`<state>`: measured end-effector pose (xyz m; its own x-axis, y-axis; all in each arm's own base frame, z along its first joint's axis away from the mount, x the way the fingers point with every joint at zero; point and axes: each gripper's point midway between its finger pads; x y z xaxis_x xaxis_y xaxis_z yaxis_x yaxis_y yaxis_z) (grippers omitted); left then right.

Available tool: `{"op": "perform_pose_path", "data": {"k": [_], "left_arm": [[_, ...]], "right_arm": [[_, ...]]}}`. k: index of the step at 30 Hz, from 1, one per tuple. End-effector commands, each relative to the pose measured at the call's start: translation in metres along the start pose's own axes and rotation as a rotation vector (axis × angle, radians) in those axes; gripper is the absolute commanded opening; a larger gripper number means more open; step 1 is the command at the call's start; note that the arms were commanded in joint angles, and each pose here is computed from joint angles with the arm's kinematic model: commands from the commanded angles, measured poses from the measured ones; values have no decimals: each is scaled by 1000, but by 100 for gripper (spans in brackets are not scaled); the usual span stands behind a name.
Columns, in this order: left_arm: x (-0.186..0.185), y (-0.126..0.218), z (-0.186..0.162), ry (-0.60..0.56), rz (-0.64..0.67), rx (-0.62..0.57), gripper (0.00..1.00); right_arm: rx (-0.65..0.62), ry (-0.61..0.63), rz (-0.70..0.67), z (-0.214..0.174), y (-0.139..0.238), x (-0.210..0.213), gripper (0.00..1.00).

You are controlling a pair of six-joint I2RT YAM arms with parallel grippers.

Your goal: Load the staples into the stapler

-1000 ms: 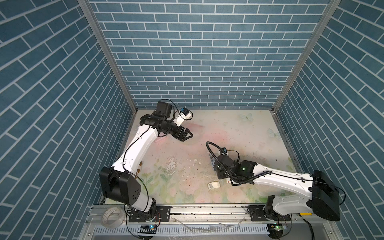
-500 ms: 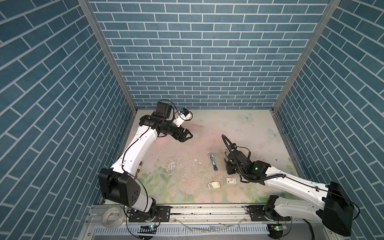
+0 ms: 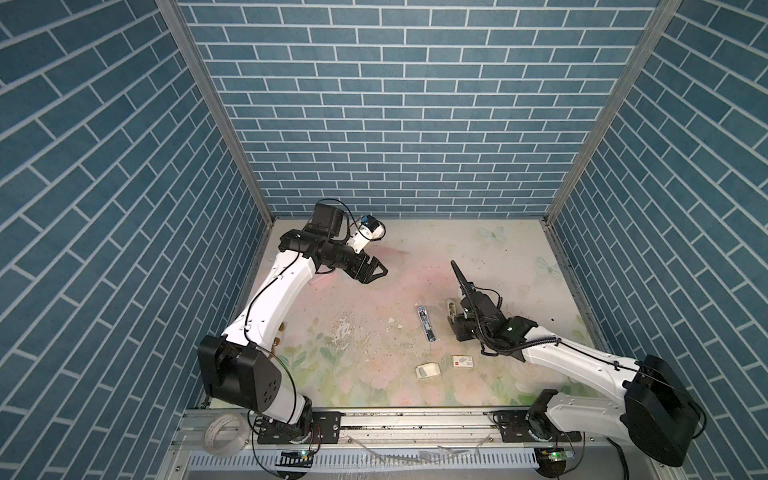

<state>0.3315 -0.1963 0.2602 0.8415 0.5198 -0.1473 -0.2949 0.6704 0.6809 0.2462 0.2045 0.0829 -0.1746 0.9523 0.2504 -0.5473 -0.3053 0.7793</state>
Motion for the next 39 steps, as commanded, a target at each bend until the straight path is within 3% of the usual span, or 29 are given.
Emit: {"op": "perform_pose_path", "data": {"k": [1,39], "left_arm": [[1,-3,-1,-12,-13,-4,85],[8,-15,-10,-4,-17,23,85]], "right_arm": [[4,32,26,1,-10,2,13],[36,79,6,-5,-35,-12,12]]}}
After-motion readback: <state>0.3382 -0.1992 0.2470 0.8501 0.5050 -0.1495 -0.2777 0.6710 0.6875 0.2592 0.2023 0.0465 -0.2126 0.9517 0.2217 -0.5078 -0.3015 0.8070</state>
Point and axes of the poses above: each gripper's point midway between its finger pads, its own y axis back along the fingers, its own x axis along the line the jaws close on, z = x × y, and after that the axes turned 10 degrees about -y, right-handed
